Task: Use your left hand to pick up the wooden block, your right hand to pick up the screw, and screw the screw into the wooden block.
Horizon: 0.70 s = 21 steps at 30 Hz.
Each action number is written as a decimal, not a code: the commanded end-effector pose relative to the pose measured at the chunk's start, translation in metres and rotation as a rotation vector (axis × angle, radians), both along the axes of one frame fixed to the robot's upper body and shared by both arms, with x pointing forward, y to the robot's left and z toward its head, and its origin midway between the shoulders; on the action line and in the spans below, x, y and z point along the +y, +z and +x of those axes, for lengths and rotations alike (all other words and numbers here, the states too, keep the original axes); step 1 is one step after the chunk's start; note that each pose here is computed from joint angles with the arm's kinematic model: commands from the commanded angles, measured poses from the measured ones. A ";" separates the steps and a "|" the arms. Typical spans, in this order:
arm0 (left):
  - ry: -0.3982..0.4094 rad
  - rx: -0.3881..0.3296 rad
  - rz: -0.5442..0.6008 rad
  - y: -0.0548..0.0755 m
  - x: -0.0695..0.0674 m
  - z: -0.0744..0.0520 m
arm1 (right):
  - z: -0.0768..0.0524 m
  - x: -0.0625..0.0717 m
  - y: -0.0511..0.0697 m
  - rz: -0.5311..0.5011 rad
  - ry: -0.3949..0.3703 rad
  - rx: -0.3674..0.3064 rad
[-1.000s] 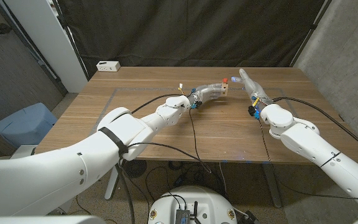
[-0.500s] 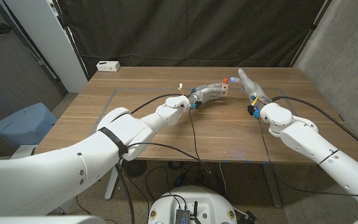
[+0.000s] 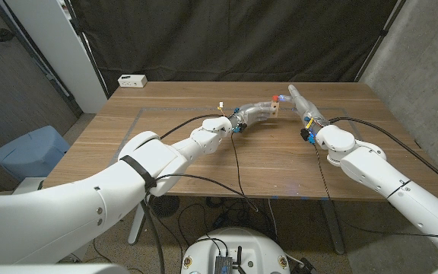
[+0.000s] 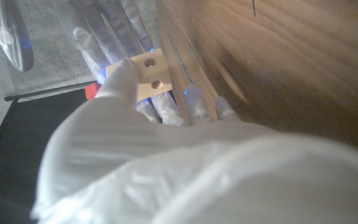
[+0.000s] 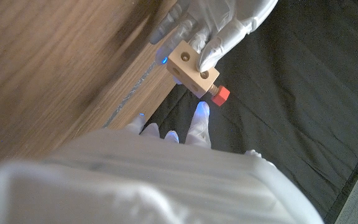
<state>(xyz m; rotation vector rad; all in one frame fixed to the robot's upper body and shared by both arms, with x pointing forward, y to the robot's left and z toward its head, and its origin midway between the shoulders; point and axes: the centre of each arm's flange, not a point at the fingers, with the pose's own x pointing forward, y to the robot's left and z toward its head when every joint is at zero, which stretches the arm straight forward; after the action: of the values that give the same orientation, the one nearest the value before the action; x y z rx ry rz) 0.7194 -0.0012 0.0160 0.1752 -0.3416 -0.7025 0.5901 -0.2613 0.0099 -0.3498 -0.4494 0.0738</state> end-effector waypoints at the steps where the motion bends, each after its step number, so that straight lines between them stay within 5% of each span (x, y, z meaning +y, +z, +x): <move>1: 0.011 0.011 0.003 0.000 0.001 0.002 | 0.001 0.004 0.003 -0.013 0.012 -0.007; 21: 0.009 0.013 0.007 -0.003 0.002 0.002 | -0.002 0.005 0.002 -0.017 0.008 -0.003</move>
<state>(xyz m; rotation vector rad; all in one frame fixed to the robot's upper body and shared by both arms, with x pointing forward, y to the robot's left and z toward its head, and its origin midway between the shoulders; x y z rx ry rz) 0.7212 0.0005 0.0145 0.1765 -0.3267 -0.6929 0.5893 -0.2570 0.0129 -0.3612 -0.4581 0.0841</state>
